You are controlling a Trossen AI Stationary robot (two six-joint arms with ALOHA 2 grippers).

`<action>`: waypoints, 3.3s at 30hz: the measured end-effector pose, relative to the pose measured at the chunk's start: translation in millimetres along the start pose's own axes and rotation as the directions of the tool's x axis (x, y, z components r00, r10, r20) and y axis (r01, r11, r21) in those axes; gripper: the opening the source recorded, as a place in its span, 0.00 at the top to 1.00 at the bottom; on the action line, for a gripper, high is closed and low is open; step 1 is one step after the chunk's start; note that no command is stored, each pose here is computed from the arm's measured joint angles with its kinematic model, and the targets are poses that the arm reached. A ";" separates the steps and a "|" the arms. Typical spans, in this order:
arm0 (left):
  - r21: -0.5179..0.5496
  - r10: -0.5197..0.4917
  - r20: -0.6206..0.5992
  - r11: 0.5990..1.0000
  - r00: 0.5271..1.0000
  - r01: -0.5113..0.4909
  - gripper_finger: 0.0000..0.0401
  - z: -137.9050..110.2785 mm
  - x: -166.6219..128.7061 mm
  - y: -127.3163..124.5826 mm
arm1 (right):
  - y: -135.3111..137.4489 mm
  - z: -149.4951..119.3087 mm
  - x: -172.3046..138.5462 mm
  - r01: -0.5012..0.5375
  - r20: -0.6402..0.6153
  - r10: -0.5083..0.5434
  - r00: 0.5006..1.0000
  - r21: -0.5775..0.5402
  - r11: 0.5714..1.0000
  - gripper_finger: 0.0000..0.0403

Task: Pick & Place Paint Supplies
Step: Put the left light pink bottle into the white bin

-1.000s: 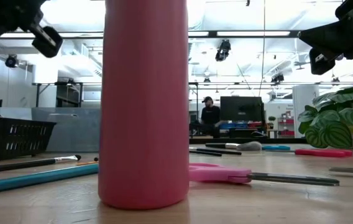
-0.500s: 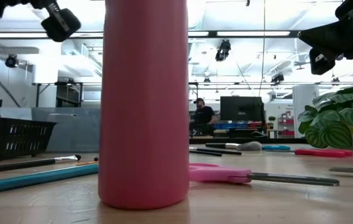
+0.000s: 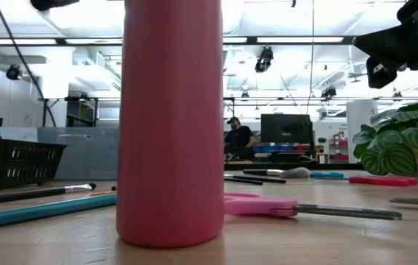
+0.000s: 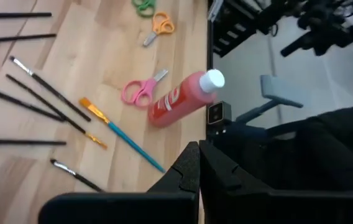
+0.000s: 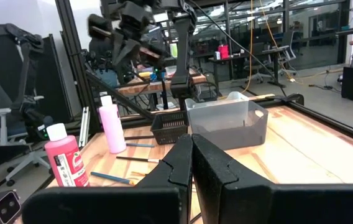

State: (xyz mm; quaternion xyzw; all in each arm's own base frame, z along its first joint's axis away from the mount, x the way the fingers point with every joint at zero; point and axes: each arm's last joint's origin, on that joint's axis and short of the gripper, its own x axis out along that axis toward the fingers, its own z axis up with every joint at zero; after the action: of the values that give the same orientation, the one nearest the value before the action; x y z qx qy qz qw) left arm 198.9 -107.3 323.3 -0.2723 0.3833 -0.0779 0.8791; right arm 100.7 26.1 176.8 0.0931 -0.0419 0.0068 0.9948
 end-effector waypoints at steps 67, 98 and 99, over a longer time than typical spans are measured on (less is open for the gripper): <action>-0.704 0.231 -0.321 0.590 0.919 -0.394 0.25 -56.2 23.0 -36.0 | 0.0 -0.1 0.0 0.000 0.000 0.000 1.000 0.000 1.000 0.98; -0.441 0.530 -0.455 0.564 0.716 -0.698 0.25 -64.0 63.0 -86.9 | 0.0 -0.1 0.0 0.000 0.000 0.000 1.000 0.000 1.000 0.98; -0.436 0.536 -0.456 0.562 0.711 -0.703 0.25 -65.5 65.0 -86.3 | 0.0 -0.1 0.0 0.000 0.000 0.000 1.000 0.000 1.000 0.98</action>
State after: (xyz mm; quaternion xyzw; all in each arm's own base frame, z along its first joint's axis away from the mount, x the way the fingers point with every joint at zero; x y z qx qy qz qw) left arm 203.3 -229.6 292.2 -0.3596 0.5754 0.3236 0.6594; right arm 100.7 26.1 176.6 0.0929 -0.0417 0.0068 0.9948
